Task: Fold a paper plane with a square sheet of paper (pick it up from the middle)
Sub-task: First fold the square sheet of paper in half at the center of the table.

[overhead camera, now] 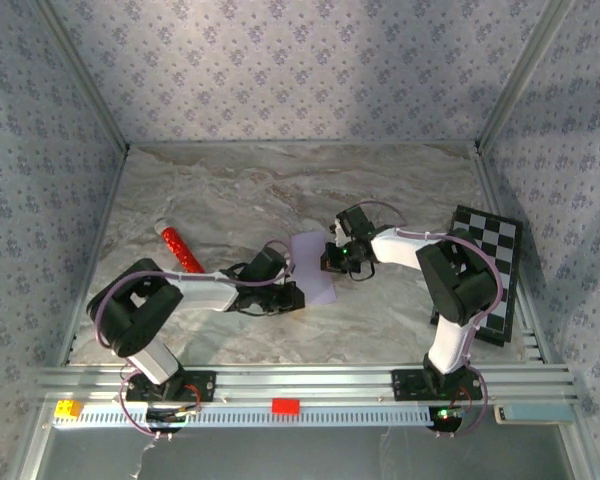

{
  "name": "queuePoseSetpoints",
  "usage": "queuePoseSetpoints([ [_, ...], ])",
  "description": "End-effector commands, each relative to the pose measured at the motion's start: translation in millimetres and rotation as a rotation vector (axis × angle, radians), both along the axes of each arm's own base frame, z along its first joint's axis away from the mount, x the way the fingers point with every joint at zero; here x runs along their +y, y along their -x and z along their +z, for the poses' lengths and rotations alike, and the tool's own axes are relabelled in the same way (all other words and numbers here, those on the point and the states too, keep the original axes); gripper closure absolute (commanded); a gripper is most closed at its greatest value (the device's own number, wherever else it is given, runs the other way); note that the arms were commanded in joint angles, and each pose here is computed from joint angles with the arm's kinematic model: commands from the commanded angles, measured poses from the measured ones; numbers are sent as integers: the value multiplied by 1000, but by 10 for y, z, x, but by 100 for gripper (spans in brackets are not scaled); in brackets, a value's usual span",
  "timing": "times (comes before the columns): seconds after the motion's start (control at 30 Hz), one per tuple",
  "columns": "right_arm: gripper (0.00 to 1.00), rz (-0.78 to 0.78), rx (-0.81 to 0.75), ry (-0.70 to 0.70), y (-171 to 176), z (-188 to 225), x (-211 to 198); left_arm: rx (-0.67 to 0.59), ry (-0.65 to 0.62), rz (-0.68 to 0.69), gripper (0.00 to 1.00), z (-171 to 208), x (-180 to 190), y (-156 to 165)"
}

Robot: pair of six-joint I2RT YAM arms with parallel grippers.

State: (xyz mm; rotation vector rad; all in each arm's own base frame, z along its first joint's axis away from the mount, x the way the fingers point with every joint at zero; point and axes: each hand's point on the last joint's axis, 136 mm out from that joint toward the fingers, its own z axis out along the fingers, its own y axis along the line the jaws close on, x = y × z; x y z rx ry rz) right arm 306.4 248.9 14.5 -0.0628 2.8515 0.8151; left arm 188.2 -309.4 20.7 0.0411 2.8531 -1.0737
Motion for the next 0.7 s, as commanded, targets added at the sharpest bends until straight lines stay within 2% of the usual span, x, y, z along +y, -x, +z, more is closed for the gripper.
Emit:
queuePoseSetpoints([
  [0.0,100,-55,232,320,582,-684,-683,11,-45,-59,84,63,102,164],
  [0.13,100,-54,219,320,577,-652,-690,-74,-31,-6,83,321,120,18],
  [0.37,100,-38,210,307,563,-599,-666,-138,39,118,82,675,153,-517],
  [0.5,100,-40,209,305,563,-588,-675,-144,78,137,82,745,120,-825],
  [0.67,100,-28,206,300,545,-569,-669,-131,86,109,82,664,-1,-1047],
])
